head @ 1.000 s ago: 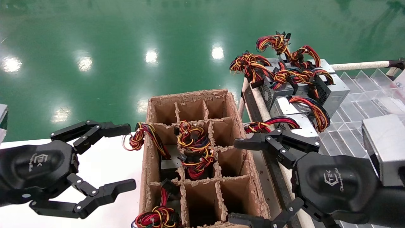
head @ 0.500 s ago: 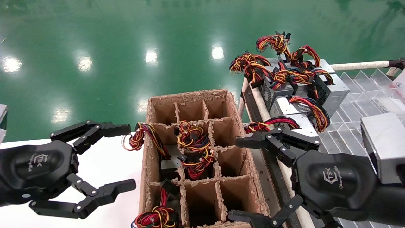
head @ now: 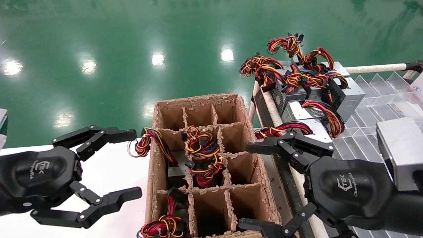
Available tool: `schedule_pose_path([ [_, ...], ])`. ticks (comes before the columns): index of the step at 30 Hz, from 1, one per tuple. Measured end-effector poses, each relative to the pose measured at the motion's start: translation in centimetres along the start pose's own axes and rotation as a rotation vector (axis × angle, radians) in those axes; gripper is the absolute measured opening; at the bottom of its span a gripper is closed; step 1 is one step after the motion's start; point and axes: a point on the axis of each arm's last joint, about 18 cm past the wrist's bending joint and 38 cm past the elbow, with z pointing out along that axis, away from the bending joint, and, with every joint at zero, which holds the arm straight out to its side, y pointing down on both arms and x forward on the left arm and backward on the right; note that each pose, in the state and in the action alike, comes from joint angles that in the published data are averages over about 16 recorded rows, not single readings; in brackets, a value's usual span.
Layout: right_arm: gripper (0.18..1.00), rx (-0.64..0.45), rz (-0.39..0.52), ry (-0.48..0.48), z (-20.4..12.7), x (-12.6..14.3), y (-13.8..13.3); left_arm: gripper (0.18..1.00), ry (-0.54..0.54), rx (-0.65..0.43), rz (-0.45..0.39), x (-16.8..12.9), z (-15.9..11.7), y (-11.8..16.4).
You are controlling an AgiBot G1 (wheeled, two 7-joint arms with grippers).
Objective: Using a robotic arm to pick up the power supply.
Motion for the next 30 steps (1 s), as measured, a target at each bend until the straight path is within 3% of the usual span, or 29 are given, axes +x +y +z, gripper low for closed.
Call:
schedule_pose_path([
  [30,1.000,-0.001,-0.001,0.001,-0.01,0.04,0.00,1.001,0.000,0.000,0.000,0.00,0.00,0.00],
])
